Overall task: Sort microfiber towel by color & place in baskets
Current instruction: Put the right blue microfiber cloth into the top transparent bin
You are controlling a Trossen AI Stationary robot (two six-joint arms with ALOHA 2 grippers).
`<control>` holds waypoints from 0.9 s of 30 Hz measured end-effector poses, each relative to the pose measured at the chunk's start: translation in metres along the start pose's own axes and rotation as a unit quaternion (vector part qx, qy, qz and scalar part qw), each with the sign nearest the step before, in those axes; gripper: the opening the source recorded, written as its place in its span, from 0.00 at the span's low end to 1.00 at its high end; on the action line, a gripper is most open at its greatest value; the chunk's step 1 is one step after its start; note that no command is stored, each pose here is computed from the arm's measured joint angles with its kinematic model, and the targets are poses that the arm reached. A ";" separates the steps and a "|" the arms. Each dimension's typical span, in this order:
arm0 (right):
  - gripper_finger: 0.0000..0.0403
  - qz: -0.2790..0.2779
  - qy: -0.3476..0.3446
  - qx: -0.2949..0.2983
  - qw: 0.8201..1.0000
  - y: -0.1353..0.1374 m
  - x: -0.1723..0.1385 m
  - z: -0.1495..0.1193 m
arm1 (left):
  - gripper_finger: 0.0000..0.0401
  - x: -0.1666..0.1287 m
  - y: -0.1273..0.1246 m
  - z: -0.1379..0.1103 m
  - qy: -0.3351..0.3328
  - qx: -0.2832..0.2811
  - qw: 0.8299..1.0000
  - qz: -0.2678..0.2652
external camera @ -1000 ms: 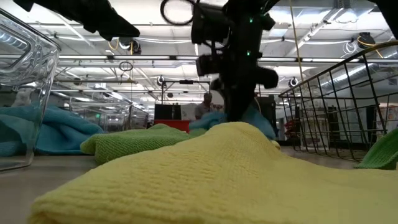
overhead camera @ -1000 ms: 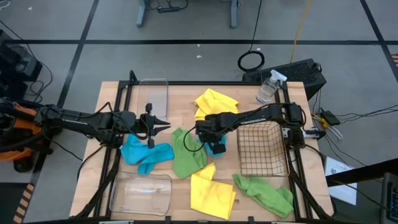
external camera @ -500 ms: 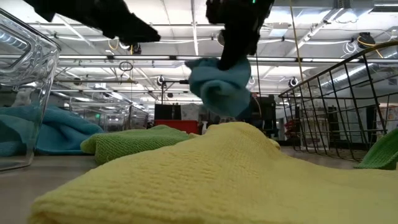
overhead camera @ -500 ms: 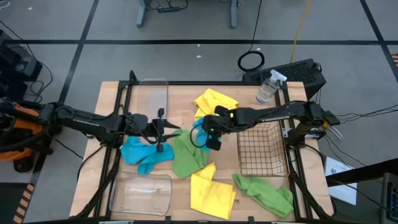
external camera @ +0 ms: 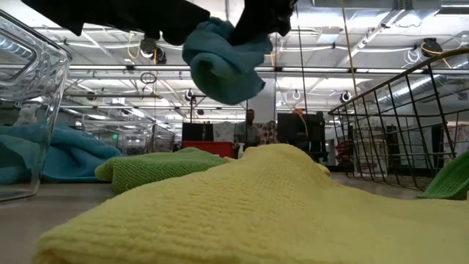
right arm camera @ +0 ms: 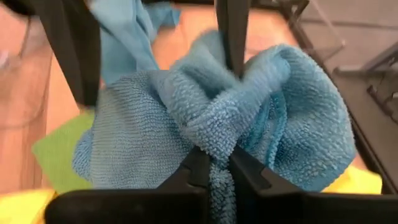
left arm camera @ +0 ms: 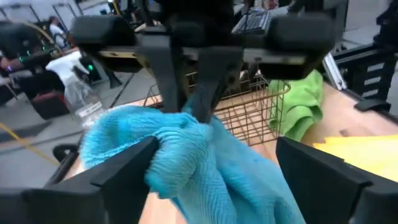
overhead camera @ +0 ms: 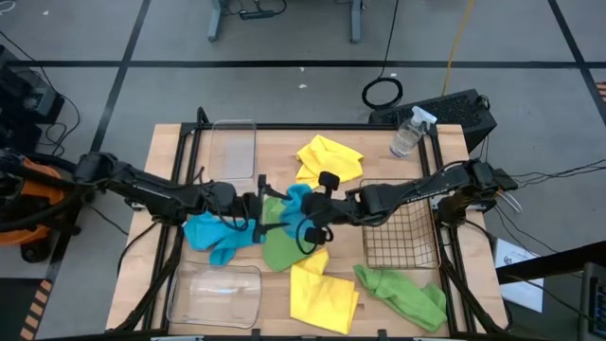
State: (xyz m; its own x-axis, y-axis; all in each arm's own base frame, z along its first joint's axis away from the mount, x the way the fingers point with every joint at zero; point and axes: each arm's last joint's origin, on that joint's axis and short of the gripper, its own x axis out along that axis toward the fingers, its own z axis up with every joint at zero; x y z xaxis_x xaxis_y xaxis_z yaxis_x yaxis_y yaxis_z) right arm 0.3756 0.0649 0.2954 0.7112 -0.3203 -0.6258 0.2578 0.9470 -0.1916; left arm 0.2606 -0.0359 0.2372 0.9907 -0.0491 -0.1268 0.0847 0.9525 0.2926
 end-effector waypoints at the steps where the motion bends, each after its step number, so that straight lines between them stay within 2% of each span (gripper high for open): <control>1: 0.05 0.001 -0.006 -0.001 1.000 0.000 0.000 0.001 | 0.86 0.002 0.000 -0.001 0.000 0.009 1.000 0.007; 10: 0.07 -0.003 -0.027 -0.014 1.000 -0.005 0.003 0.007 | 0.85 0.010 0.002 -0.011 0.041 0.072 0.993 0.081; 19: 0.07 0.006 -0.033 -0.034 0.999 -0.004 0.002 0.008 | 0.75 0.010 0.003 -0.016 0.061 0.088 0.993 0.059; 27: 0.07 0.068 -0.035 -0.021 0.997 -0.002 0.003 0.010 | 0.57 0.010 0.002 -0.019 0.064 0.116 0.991 0.022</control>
State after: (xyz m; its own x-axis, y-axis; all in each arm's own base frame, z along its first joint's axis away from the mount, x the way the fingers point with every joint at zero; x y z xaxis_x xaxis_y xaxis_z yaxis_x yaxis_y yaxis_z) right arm 0.3838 0.0615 0.3013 0.7814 -0.1889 -0.5948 0.1293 0.9814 -0.1418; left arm 0.2687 -0.0289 0.2182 0.9736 0.0432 -0.2240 0.0792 0.8569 0.5094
